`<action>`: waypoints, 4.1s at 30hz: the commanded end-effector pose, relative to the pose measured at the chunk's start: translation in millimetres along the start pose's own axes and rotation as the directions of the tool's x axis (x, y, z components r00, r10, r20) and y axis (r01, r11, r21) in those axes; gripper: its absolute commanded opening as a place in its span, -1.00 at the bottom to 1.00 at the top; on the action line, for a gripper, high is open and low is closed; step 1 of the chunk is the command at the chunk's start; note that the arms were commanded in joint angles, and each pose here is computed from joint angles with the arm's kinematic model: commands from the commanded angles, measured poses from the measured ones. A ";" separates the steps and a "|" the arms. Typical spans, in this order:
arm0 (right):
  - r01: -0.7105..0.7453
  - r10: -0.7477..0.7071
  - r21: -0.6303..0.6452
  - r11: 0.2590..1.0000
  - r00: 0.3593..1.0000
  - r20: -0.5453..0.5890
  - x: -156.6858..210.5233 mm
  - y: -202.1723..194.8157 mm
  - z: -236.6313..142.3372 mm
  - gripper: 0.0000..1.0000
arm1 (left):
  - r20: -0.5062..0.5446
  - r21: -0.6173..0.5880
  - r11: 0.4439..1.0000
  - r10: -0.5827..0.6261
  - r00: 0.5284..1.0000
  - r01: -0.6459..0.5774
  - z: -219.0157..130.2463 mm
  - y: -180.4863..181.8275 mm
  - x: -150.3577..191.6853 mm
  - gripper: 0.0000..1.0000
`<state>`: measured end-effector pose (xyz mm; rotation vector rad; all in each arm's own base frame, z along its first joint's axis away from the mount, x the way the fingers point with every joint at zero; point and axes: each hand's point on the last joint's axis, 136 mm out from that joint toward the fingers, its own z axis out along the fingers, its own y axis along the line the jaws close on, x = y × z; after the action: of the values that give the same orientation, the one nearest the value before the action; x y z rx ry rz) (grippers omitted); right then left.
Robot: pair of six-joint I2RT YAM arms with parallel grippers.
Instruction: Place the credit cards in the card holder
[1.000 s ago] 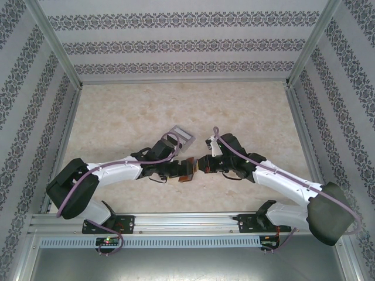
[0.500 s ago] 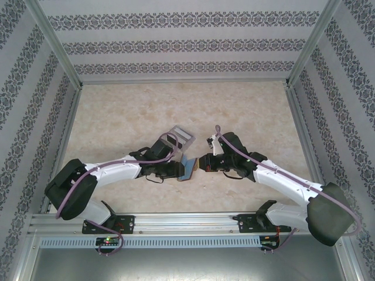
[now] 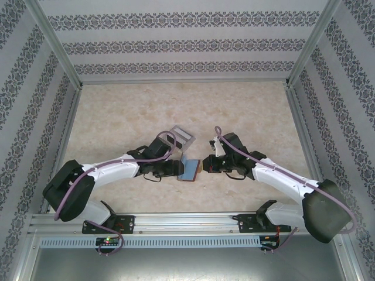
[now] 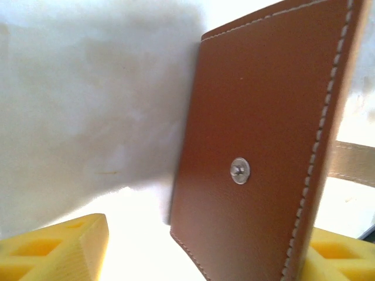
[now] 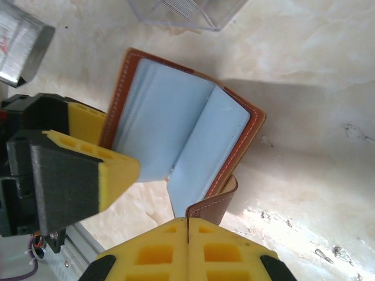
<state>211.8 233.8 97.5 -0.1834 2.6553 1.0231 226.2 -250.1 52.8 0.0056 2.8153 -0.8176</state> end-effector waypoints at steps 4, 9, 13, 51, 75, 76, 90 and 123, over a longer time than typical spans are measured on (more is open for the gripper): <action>0.016 -0.015 0.045 0.999 1.000 -0.021 7.0 -15.0 3.8 -1.00 | 0.054 0.045 0.999 0.017 0.998 -0.019 -14.8 -12.1 -11.2 0.54; 0.016 -0.014 0.051 0.999 0.999 -0.033 8.0 -17.1 6.5 -1.00 | 0.052 0.033 0.999 0.018 0.998 -0.019 -11.9 -7.5 -11.0 0.16; 0.017 -0.015 0.051 0.999 0.999 -0.039 7.9 -17.0 7.0 -1.00 | 0.014 0.014 1.000 0.014 1.000 -0.014 -2.5 -2.4 -7.2 -0.20; -0.276 0.272 0.027 0.961 0.957 0.103 -53.6 18.9 48.2 0.13 | 0.007 0.240 0.969 0.061 0.998 -0.061 3.0 -33.6 0.8 -0.39; -0.272 0.271 0.050 0.961 0.962 0.023 -32.3 1.6 80.5 0.06 | 0.057 0.148 0.987 0.061 0.997 -0.068 -6.1 -18.4 -8.4 -0.88; -0.270 0.269 0.051 0.961 0.963 0.024 -32.5 1.8 79.8 0.06 | 0.054 0.147 0.987 0.060 0.997 -0.067 -5.2 -18.0 -8.3 -1.00; -0.369 0.369 -0.020 0.929 0.929 0.033 -23.8 27.9 68.7 0.34 | 0.072 0.194 0.981 0.011 0.997 -0.025 -2.7 -17.5 -5.1 -1.00; -0.344 0.343 0.149 0.927 0.939 0.033 6.4 -19.8 88.7 0.03 | 0.075 0.218 0.976 0.012 0.997 -0.029 -0.1 -20.7 -6.1 -0.64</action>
<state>234.9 290.5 35.0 0.3298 2.7772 0.9865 226.2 -265.1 61.8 0.0188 2.6669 -1.0780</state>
